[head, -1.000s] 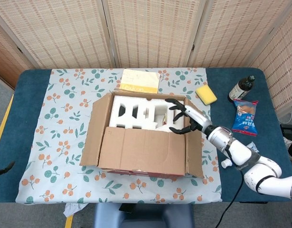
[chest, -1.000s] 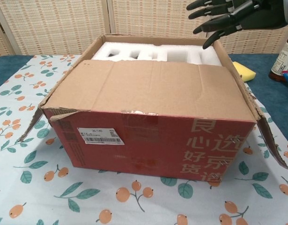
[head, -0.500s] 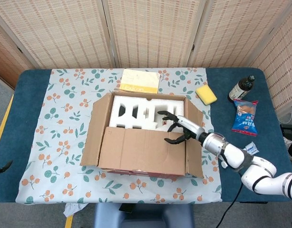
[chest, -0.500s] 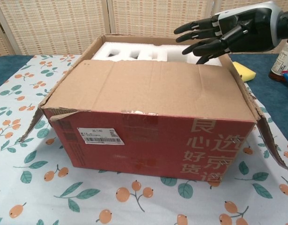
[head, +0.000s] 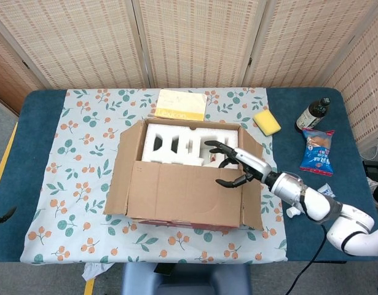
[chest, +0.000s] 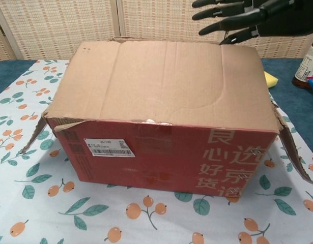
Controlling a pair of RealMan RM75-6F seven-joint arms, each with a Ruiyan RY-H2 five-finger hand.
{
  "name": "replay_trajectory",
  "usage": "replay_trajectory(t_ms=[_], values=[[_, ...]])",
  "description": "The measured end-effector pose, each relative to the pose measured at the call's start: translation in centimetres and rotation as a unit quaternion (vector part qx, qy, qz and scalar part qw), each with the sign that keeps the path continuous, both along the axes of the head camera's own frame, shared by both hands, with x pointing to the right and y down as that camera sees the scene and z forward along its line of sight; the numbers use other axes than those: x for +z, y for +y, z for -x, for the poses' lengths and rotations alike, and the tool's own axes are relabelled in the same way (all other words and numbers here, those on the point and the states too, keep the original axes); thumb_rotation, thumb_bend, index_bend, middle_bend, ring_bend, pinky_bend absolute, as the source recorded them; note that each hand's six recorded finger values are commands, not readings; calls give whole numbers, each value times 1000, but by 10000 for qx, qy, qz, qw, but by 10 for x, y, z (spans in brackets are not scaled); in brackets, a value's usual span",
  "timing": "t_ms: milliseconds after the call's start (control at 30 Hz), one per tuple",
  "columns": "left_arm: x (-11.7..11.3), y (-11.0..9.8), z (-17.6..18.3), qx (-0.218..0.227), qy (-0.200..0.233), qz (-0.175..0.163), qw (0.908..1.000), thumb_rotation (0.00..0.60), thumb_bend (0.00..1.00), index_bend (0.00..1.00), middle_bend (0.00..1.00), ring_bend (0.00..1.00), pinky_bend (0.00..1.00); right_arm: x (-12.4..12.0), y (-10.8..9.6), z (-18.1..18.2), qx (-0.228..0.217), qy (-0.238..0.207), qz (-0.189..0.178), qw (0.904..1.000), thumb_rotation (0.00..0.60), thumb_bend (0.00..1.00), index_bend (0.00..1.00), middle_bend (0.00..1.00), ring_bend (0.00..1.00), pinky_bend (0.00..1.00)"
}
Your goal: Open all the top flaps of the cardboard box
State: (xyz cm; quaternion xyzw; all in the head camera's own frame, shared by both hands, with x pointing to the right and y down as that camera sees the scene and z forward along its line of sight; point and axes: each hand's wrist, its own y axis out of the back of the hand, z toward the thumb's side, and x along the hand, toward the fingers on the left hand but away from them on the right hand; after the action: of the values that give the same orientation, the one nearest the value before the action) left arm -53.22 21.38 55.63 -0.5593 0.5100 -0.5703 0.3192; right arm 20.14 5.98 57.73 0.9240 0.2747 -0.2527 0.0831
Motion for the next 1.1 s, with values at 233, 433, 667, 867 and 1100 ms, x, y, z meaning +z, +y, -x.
replay_trajectory(t_ms=[233, 433, 667, 867, 1100], values=[[2, 2, -3, 54, -30, 41, 10000, 600, 236, 0, 44, 0, 0, -35, 9, 4, -134, -233, -245, 9993, 600, 394, 0, 0, 75, 348], [-2, 3, -6, 83, 49, -16, 10000, 600, 236, 0, 44, 0, 0, -69, 26, 11, -314, -271, -560, 9976, 600, 393, 0, 0, 76, 348], [-6, 5, -10, 172, 60, -63, 9998, 600, 235, 0, 44, 0, 0, -105, 55, 23, -577, -161, -1007, 9931, 600, 393, 0, 0, 76, 348], [-9, 8, -13, 208, 76, -112, 9997, 600, 236, 0, 43, 0, 0, -133, 85, 28, -719, -41, -1431, 9871, 600, 393, 0, 0, 71, 348], [-8, 8, -16, 273, 13, -70, 9996, 600, 236, 0, 44, 0, 0, -143, 107, 13, -741, 36, -1579, 9847, 600, 394, 0, 0, 57, 348]])
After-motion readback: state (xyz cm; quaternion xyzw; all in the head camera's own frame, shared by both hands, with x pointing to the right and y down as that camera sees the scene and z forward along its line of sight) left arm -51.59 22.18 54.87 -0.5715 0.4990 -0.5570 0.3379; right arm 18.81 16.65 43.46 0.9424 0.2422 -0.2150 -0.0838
